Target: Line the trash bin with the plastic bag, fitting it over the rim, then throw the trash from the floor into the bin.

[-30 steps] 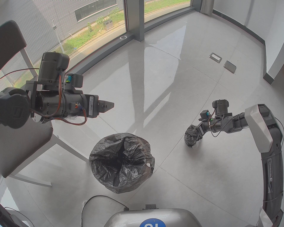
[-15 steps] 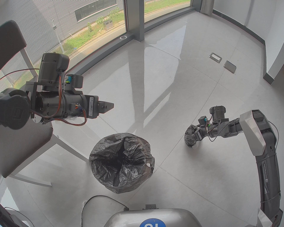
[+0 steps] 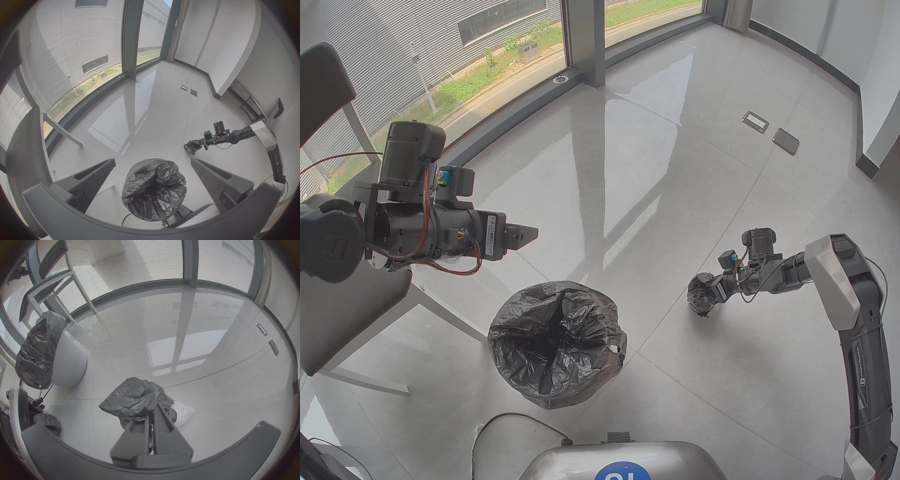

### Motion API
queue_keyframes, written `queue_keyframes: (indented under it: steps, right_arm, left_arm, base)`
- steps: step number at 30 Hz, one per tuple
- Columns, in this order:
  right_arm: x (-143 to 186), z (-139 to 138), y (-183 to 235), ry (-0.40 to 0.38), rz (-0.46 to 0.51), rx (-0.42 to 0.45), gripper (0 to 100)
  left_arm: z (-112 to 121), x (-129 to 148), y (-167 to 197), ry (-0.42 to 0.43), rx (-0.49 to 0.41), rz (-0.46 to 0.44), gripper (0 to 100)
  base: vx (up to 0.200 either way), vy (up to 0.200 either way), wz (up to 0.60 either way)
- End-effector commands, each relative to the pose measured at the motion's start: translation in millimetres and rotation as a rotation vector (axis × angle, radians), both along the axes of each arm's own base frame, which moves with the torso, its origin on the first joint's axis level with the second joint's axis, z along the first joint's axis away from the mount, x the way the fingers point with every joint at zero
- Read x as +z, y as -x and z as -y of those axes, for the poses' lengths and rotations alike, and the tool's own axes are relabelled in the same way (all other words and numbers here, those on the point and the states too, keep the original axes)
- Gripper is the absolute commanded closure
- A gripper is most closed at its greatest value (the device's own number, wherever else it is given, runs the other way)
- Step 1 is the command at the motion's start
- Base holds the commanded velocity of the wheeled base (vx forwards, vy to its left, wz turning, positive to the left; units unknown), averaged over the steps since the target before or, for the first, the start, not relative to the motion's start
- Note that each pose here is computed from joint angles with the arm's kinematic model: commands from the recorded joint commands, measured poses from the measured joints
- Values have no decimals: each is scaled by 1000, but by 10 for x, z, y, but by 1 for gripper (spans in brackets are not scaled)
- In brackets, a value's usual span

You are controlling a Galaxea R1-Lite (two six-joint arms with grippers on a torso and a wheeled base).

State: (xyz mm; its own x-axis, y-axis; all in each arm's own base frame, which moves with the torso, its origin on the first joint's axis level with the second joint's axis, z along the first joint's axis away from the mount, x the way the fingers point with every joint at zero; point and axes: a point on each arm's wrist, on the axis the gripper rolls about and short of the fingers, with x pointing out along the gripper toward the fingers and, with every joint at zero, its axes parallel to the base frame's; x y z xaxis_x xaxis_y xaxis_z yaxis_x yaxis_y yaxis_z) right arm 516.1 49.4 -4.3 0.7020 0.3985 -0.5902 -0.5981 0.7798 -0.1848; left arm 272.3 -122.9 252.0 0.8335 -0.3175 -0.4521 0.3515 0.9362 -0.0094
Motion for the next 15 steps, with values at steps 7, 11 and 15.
queue_keyframes:
  steps: [7, 11, 15]
  right_arm:
    - [1236, -53, 390, 23, 196, 45, 100]
    - [1748, -181, 661, 19, 284, 81, 100]
    - [2084, -449, 981, 1, 336, 151, 100]
  left_arm:
    - [-383, -296, -5, -203, 26, -24, 0]
    - [-441, -422, 6, -243, 19, 7, 0]
    - [-483, -532, 27, -254, 26, -27, 0]
  base:
    - [0, 0, 0]
    - [0, 0, 0]
    - [0, 0, 0]
